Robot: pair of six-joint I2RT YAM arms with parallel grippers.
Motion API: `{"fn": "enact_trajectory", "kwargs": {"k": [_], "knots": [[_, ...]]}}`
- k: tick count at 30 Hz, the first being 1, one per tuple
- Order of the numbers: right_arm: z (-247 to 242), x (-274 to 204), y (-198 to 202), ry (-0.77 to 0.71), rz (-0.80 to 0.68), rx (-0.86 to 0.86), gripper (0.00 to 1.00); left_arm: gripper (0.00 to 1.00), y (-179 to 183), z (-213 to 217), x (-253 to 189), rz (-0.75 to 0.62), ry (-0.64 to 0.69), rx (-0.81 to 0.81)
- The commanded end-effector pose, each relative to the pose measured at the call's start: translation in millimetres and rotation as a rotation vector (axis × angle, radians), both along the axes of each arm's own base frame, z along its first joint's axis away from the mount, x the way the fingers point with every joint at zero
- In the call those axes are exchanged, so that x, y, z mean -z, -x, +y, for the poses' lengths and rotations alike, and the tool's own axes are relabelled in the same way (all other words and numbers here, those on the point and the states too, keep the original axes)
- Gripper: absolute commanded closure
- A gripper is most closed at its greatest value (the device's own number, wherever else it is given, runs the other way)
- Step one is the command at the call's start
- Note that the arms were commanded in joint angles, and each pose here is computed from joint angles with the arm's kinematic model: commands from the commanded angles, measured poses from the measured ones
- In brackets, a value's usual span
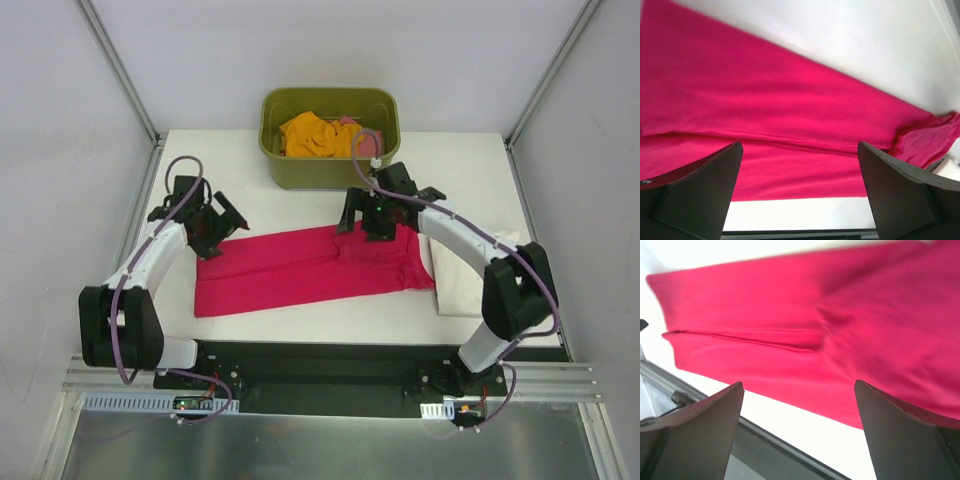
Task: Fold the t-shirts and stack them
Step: Rotate the tshirt 65 degrees
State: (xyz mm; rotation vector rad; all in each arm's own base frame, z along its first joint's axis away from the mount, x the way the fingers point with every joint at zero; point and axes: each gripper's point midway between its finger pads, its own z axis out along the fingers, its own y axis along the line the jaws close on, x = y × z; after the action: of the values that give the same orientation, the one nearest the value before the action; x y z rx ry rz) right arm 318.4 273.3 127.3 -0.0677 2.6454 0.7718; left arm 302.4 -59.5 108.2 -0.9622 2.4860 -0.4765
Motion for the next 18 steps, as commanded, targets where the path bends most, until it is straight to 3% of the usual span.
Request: {"fn": "enact_trajectory", "kwargs": {"k": [1, 9, 18], "knots": [[-47, 23, 24, 0.079, 0.052, 0.127, 0.03, 0.01, -24, -32, -2, -0.002, 0.018, 0.127], [-98, 79, 33, 0.22, 0.179, 0.235, 0.03, 0.01, -23, -36, 28, 0.071, 0.017, 0.143], [-105, 93, -27, 0.28, 0.202, 0.121, 0.03, 0.01, 10, -27, 72, 0.207, -0.013, 0.117]]}}
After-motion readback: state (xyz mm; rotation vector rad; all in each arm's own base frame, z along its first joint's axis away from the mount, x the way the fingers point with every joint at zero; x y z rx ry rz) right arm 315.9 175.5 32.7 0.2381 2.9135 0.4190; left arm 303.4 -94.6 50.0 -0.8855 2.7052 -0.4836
